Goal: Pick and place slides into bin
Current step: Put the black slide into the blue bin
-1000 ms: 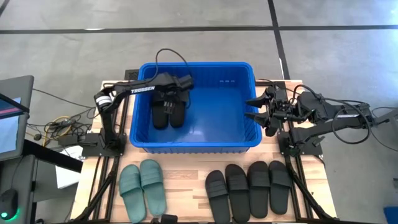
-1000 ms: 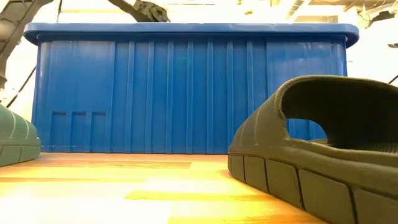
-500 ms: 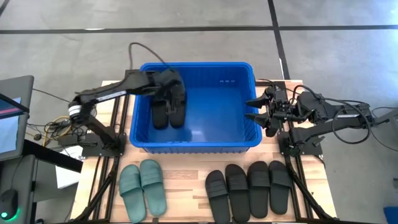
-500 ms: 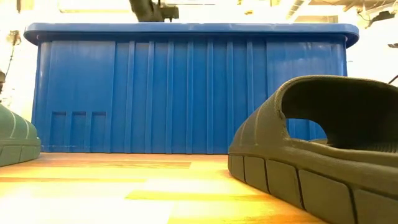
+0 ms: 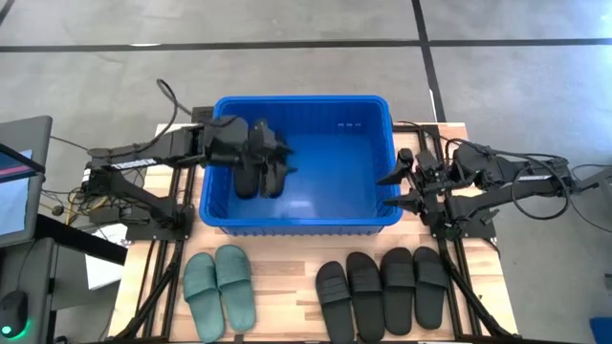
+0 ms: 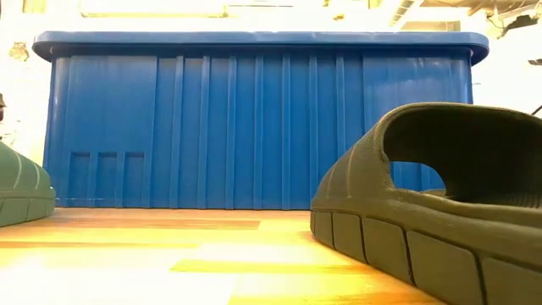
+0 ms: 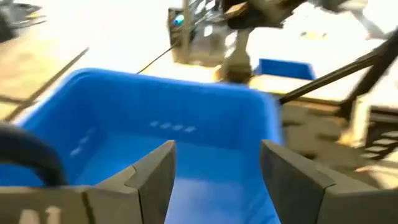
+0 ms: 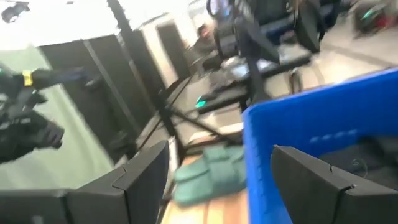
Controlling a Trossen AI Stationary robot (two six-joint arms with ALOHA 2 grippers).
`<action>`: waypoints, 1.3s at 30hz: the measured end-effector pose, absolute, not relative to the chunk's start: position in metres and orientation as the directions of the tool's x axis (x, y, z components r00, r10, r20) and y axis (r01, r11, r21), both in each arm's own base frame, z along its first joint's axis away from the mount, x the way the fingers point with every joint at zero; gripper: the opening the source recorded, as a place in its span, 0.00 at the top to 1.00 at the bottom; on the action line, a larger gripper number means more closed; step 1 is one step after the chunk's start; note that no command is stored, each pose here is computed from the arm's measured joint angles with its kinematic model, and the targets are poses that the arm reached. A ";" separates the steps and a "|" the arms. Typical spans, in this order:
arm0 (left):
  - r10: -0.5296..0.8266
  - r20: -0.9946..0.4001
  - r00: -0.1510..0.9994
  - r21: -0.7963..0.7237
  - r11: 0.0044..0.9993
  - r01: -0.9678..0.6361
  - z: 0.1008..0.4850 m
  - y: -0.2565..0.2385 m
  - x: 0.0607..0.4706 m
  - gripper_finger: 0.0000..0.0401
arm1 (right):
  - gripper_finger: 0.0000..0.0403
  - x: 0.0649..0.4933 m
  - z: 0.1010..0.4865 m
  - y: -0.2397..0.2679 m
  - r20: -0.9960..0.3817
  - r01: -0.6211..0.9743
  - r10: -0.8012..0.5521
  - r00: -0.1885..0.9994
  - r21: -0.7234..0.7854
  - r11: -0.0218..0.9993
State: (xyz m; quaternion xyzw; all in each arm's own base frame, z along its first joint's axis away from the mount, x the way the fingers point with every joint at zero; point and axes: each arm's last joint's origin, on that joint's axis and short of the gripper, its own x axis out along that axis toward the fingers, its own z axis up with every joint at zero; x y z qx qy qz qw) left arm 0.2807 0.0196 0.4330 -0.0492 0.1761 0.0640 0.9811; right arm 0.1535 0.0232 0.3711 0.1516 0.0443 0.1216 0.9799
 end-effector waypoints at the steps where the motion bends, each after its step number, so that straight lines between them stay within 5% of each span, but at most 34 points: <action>1: 0.087 -0.334 0.939 -0.092 0.988 -0.124 0.434 0.013 0.283 0.46 | 0.34 0.153 0.369 0.025 -0.067 -0.241 0.274 0.959 0.311 0.919; 15: 0.039 -0.286 0.957 -0.205 0.974 -0.101 0.420 -0.080 0.304 0.46 | 0.34 0.145 0.358 0.055 -0.179 -0.357 0.444 0.878 0.373 0.856; 30: -0.117 -0.549 0.828 -0.076 0.993 0.090 0.345 -0.138 0.343 0.46 | 0.34 0.165 0.341 0.065 -0.297 -0.008 0.138 0.945 0.401 0.916; 39: -0.171 -0.557 0.813 -0.166 0.982 0.093 0.305 -0.167 0.370 0.46 | 0.34 0.184 0.323 0.079 -0.409 -0.039 0.195 0.892 0.361 0.932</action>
